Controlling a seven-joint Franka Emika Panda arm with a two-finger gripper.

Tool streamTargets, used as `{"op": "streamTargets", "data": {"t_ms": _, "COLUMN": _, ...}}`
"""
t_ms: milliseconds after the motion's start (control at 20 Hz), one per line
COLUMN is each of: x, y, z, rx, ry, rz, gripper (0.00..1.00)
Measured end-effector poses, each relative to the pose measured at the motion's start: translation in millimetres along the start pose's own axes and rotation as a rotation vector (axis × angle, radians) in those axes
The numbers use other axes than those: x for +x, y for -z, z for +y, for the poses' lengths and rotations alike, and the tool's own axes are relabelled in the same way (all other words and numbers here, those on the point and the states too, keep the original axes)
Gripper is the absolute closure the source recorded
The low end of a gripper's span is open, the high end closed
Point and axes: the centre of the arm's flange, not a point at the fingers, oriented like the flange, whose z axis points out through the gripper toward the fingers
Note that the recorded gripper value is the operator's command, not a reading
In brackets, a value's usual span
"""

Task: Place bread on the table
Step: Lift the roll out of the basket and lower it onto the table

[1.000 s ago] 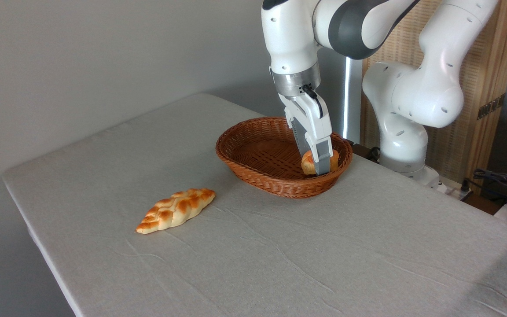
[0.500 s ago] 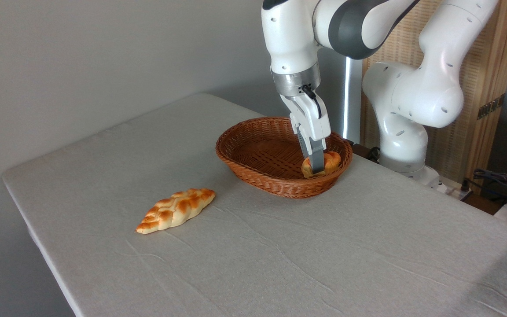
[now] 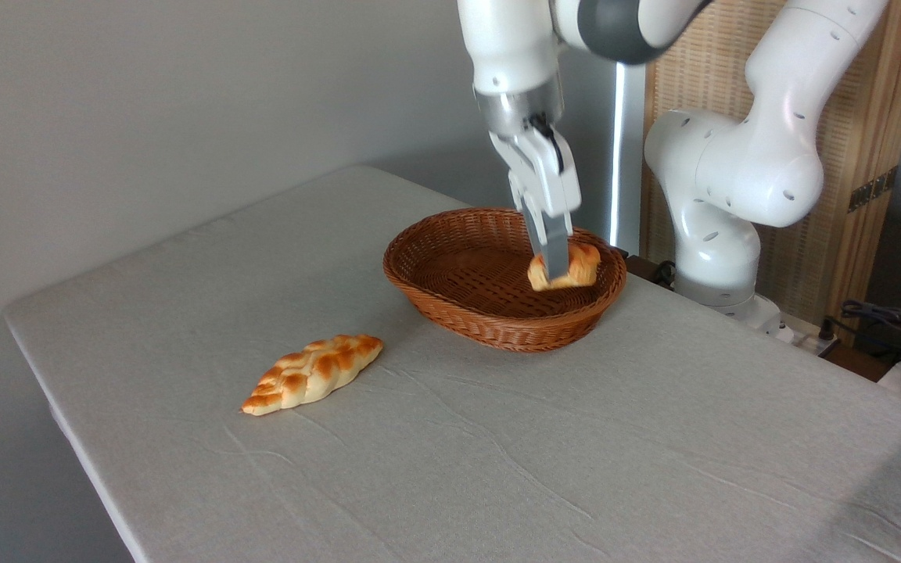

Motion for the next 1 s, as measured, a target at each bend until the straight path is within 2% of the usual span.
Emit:
{"op": "streamTargets", "data": {"t_ms": 100, "x": 10, "y": 32, "z": 6, "rx": 0.016, "ry": -0.009, "rz": 0.049, "gripper": 0.83}}
{"op": "streamTargets", "data": {"t_ms": 200, "x": 19, "y": 67, "z": 8, "rx": 0.055, "ry": -0.02, "rz": 0.107, "gripper": 0.82}}
{"op": "streamTargets", "data": {"t_ms": 300, "x": 14, "y": 89, "z": -10, "rx": 0.094, "ry": 0.009, "rz": 0.168, "gripper": 0.81}}
{"op": "streamTargets", "data": {"t_ms": 400, "x": -10, "y": 86, "z": -63, "rx": 0.121, "ry": 0.094, "rz": 0.28, "gripper": 0.8}}
{"op": "streamTargets", "data": {"t_ms": 500, "x": -34, "y": 59, "z": -125, "rx": 0.145, "ry": 0.192, "rz": 0.373, "gripper": 0.77}}
{"op": "streamTargets", "data": {"t_ms": 550, "x": -39, "y": 41, "z": -151, "rx": 0.158, "ry": 0.228, "rz": 0.389, "gripper": 0.62}}
{"op": "streamTargets", "data": {"t_ms": 600, "x": -38, "y": 21, "z": -173, "rx": 0.169, "ry": 0.255, "rz": 0.382, "gripper": 0.22}}
{"op": "streamTargets", "data": {"t_ms": 650, "x": -30, "y": 2, "z": -189, "rx": 0.174, "ry": 0.267, "rz": 0.357, "gripper": 0.0}}
{"op": "streamTargets", "data": {"t_ms": 800, "x": 0, "y": -35, "z": -220, "rx": 0.158, "ry": 0.278, "rz": 0.272, "gripper": 0.0}}
{"op": "streamTargets", "data": {"t_ms": 1000, "x": 15, "y": -40, "z": -236, "rx": 0.158, "ry": 0.277, "rz": 0.246, "gripper": 0.0}}
